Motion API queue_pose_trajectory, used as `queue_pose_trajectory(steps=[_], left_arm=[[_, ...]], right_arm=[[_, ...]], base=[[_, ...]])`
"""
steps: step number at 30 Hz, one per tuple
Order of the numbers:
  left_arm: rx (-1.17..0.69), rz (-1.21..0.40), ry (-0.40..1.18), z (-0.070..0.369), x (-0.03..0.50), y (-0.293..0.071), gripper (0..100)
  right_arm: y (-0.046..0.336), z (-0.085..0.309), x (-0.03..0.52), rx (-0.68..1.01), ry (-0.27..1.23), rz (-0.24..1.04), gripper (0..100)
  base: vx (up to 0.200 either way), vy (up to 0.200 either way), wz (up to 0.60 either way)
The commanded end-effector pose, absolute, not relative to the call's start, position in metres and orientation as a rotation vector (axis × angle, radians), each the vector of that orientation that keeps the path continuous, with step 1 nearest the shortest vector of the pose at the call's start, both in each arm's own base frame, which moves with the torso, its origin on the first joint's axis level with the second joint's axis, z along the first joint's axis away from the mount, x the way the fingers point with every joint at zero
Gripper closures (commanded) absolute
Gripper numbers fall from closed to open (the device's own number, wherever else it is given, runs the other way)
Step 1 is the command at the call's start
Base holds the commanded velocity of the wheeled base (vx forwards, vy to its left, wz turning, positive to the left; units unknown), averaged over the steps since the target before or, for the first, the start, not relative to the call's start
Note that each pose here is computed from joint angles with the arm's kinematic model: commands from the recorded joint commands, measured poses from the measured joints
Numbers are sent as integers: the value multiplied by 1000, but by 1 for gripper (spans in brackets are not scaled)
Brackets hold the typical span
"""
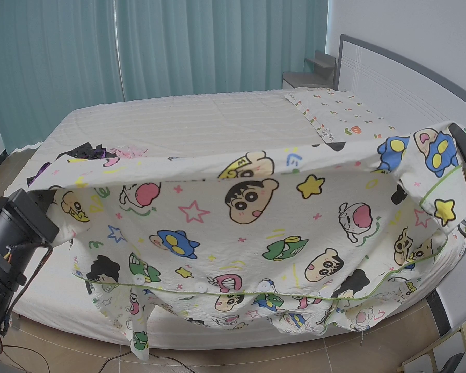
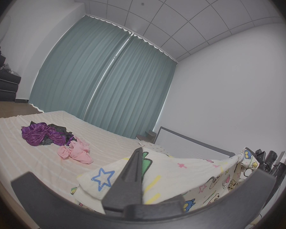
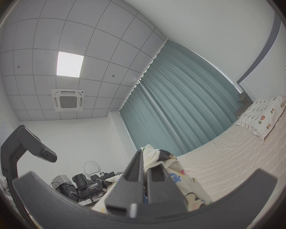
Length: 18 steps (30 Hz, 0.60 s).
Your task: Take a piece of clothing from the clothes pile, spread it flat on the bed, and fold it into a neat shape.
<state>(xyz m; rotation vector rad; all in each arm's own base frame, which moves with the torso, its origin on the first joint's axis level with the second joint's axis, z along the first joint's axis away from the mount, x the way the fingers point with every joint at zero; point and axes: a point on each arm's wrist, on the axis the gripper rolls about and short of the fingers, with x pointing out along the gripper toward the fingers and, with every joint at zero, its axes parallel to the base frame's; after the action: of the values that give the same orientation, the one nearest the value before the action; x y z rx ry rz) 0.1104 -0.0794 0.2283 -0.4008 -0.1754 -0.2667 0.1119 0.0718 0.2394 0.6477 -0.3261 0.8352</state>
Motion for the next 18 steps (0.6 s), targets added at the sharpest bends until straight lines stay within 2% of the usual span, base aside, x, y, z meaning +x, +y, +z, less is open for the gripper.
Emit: queue_pose_trajectory(steps=[1, 5, 13, 18], left_arm=[[-423, -273, -210, 236, 100, -70, 100], [-405, -270, -174, 229, 101, -71, 100], [-354, -259, -87, 210, 102, -72, 100], [-370, -251, -24, 198, 107, -77, 100]], right_arm=[[66, 247, 102, 640, -354, 846, 100], [68, 238, 106, 601, -285, 817, 100], [70, 235, 112, 594, -252, 797, 100], [71, 222, 131, 572, -168, 719, 100]], base=[[0, 0, 0], [0, 0, 0], [0, 0, 0], [0, 0, 0]])
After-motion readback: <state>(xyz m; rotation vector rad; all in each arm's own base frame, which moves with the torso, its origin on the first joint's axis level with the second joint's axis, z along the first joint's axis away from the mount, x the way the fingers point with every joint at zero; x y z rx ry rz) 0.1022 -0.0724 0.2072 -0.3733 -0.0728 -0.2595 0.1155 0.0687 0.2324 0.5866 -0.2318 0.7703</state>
